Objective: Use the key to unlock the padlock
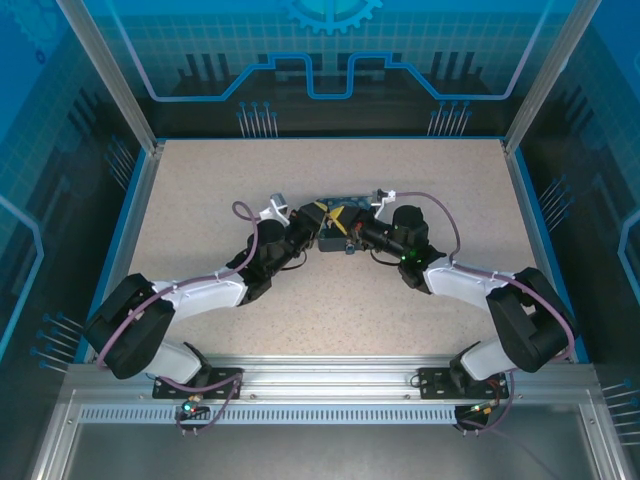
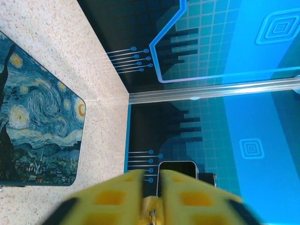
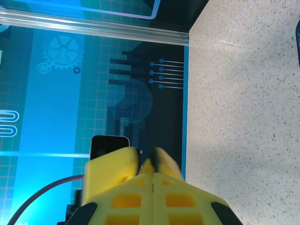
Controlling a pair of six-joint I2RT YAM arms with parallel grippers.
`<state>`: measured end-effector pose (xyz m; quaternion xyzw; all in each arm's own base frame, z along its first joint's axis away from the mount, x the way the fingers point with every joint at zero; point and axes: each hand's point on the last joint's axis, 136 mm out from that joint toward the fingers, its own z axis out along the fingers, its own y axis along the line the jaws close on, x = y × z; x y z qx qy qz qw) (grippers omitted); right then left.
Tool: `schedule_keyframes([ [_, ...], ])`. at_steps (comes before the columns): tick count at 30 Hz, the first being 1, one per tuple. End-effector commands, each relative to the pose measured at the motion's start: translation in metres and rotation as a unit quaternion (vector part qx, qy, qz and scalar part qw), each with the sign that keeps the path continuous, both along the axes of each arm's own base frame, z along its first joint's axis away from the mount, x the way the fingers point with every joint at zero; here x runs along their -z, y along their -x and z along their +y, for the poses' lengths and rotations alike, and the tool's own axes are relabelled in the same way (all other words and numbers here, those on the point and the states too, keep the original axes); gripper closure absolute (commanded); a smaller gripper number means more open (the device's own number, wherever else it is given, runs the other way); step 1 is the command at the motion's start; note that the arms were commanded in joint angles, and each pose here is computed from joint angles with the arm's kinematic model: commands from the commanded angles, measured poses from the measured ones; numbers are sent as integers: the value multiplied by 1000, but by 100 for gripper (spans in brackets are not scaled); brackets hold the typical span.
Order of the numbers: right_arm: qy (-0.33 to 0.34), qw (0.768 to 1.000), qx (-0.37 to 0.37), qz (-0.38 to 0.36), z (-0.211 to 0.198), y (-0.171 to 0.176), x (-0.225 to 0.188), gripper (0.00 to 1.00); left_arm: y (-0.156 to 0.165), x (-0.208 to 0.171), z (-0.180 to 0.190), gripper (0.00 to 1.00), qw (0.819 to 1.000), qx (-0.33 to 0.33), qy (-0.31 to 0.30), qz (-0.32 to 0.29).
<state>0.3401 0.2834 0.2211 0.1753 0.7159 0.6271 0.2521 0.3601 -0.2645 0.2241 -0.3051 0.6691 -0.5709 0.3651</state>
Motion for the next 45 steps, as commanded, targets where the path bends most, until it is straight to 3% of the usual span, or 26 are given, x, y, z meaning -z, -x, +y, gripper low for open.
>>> schedule_keyframes([
  [1,-5,1000,5,-17,0,-2,-10,100,4,-10,-1,56,1000,6,-5,-14],
  [4,-3,1000,7,-15,-4,-1,-9,100,5,-10,1,44,1000,5,-14,-12],
  [14,10,1000,12,-7,-14,0,-1,100,7,-10,5,40,999,16,-51,0],
  [24,71,997,36,-13,-66,0,8,100,34,15,25,27,981,67,-180,5],
  [34,41,999,11,-24,-53,10,-4,100,21,-6,-13,42,987,106,-124,-10],
  [41,36,999,2,-26,-37,14,-11,100,11,-16,-33,45,993,95,-69,-25],
  [45,28,999,-2,-24,-30,13,-10,100,7,-18,-35,52,995,84,-50,-29],
])
